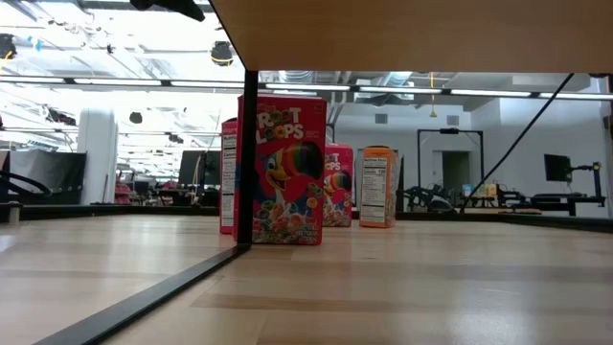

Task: Stack cereal on shelf
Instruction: Put the orange cereal box on the shelf

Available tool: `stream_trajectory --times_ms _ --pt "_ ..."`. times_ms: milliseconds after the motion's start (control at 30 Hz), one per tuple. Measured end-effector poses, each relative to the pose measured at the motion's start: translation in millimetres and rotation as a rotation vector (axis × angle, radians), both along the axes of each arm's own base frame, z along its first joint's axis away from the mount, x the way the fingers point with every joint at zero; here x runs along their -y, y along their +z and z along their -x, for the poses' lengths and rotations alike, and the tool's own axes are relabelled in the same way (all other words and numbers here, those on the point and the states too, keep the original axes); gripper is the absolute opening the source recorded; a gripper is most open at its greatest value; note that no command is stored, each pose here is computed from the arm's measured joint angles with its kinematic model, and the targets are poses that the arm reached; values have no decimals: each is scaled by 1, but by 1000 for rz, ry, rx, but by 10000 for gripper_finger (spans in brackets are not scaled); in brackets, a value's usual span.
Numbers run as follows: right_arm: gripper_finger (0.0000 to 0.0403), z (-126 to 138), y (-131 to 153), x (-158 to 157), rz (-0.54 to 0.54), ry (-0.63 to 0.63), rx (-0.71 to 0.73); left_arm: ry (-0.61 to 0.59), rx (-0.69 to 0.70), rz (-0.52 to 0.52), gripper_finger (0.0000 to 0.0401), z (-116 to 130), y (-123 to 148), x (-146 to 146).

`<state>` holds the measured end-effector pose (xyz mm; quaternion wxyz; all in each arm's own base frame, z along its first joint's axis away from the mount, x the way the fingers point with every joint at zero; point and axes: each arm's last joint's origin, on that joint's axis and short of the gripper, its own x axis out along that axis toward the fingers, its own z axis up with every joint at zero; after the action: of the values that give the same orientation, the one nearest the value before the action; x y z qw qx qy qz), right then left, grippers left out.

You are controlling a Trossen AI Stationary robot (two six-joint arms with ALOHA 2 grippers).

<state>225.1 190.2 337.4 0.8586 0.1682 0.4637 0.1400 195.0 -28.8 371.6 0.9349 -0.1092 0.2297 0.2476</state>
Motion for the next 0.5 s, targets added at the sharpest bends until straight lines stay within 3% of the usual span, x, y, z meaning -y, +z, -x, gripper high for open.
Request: stream_trajectory --times_ms 267,500 --pt "15 10 -2 13 104 -23 -64 6 6 9 255 0 0 0" --pt "23 -4 -1 22 161 43 19 32 18 14 255 0 0 -1"
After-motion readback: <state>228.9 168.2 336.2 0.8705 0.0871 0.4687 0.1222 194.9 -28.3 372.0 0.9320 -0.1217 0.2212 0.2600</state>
